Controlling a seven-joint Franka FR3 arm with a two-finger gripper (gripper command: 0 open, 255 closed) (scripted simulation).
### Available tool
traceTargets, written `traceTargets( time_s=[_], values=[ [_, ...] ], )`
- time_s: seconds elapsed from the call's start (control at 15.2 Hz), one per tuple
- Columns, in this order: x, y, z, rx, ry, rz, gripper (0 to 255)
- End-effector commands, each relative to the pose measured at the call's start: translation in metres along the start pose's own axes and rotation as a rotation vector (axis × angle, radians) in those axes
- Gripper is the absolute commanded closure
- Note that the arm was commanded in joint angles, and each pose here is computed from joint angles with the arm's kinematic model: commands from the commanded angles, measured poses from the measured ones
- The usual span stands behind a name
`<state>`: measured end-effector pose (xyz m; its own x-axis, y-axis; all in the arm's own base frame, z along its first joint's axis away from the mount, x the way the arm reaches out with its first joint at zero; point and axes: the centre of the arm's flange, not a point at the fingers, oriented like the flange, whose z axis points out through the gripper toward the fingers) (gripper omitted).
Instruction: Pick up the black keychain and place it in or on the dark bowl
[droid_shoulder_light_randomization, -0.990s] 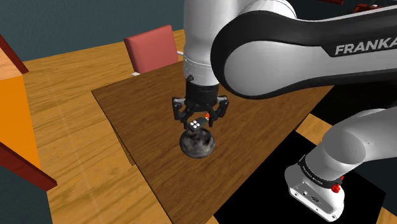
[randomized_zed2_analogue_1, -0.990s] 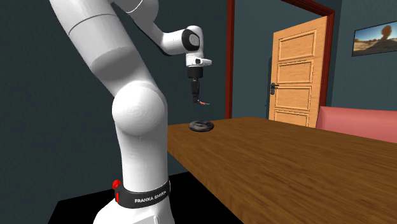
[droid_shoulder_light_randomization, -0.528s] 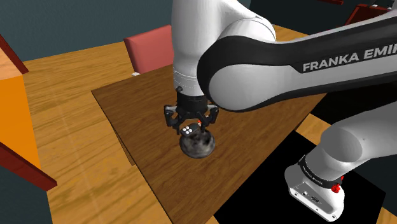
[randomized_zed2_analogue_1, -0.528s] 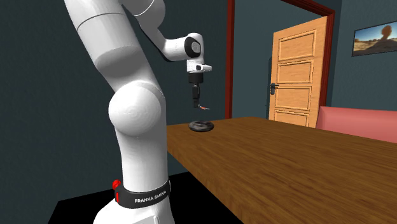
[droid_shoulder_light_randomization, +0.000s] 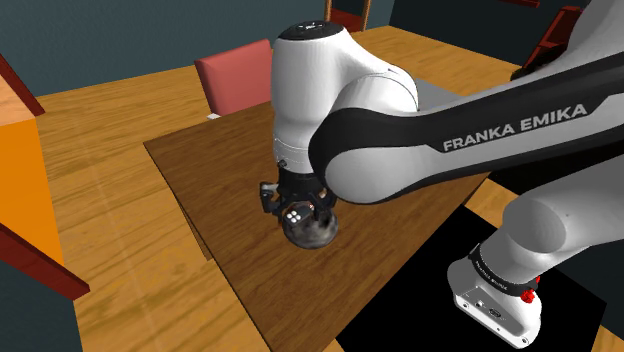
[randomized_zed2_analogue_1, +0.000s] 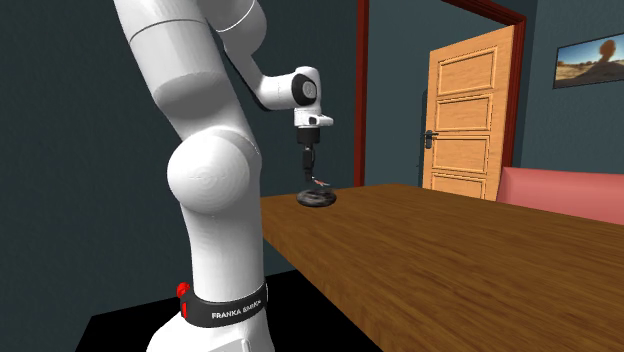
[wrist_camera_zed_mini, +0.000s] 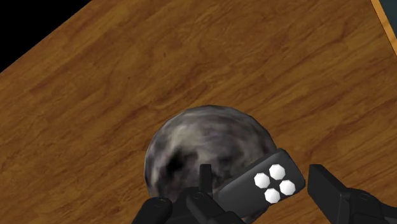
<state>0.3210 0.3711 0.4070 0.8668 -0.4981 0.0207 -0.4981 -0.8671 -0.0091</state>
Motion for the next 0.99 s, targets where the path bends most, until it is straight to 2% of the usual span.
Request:
traceTargets(
  time_s=[0.0, 0.53, 0.59, 0.92],
  values=[
    [-0.0009, -0.0004, 0.0101, 0.001, 0.000, 0.000, 255],
    [-0.0010, -0.0003, 0.0150, 0.001, 0.000, 0.000, 255],
    [-0.0010, -0.0003, 0.0150, 0.001, 0.000, 0.000, 0],
    [-0.0010, -0.0003, 0.0150, 0.001, 0.000, 0.000, 0]
  ],
)
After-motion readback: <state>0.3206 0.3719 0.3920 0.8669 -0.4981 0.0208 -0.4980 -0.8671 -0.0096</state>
